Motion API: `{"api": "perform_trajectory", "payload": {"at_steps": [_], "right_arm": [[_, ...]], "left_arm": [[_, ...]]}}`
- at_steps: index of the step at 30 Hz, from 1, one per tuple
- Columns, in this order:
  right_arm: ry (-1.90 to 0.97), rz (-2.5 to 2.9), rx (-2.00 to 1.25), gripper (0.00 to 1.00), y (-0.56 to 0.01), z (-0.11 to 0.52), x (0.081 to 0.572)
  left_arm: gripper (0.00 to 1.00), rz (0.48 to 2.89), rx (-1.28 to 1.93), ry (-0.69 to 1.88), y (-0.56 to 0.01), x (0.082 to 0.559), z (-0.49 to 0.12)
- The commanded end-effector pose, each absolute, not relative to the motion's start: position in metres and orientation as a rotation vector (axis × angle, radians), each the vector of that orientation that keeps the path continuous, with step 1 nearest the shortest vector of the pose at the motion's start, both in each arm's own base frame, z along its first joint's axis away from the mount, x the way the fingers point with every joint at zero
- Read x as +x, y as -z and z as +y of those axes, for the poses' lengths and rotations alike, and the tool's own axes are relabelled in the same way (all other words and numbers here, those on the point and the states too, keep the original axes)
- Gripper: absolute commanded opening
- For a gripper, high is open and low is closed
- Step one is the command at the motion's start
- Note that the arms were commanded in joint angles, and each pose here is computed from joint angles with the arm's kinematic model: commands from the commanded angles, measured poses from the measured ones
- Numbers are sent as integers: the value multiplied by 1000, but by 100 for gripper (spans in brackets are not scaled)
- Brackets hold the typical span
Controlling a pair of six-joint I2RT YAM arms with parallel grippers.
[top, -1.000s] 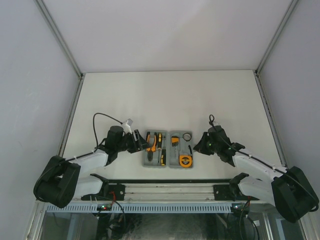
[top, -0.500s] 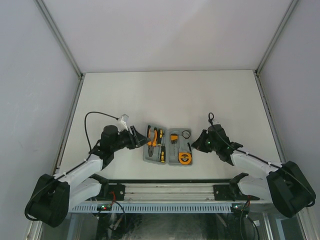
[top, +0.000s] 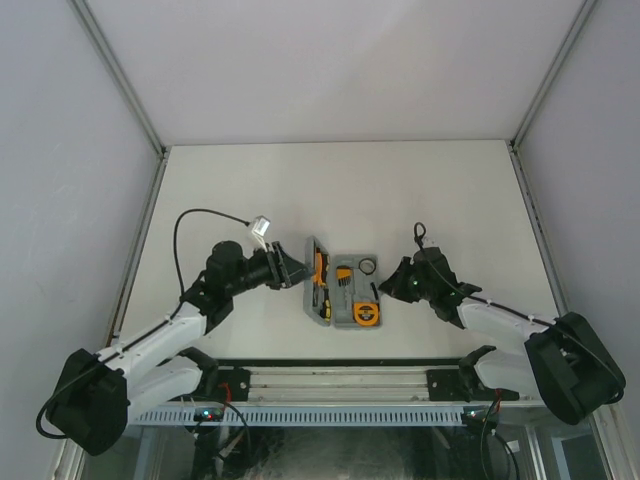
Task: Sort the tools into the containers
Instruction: Close the storage box at the center of the board.
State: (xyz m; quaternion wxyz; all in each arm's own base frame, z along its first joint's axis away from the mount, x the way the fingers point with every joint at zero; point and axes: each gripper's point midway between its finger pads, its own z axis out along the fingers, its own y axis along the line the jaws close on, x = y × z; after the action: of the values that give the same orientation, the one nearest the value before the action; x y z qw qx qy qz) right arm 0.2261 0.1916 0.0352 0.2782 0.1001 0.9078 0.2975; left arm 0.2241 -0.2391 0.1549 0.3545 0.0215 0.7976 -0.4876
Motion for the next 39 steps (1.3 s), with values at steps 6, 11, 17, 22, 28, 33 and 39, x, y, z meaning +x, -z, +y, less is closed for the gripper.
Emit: {"api": "perform_trajectory", "payload": {"at_steps": [6,11,17,22,28,33,39], "right_arm": [[-817,2510,258,0,-23,194,208],[-716,2525,307,0,-20,181,208],[-593,2559,278,0,-19,168,209],[-528,2566,266,0,-21,162,213],[-487,2572,270,0,-21,156,213],[-496,2573,259,0,-21,157,213],[-543,2548,232,0,-28,162,215]], "left_arm": [[50,2034,180,1392,-192,211,-277],[50,2030,207,1407,-199,213,-289],[49,2040,243,1433,-202,213,-304],[48,2042,274,1454,-203,212,-316],[47,2051,294,1465,-202,213,-326],[47,2058,314,1475,-203,213,-334],[47,2069,343,1487,-203,212,-345]]}}
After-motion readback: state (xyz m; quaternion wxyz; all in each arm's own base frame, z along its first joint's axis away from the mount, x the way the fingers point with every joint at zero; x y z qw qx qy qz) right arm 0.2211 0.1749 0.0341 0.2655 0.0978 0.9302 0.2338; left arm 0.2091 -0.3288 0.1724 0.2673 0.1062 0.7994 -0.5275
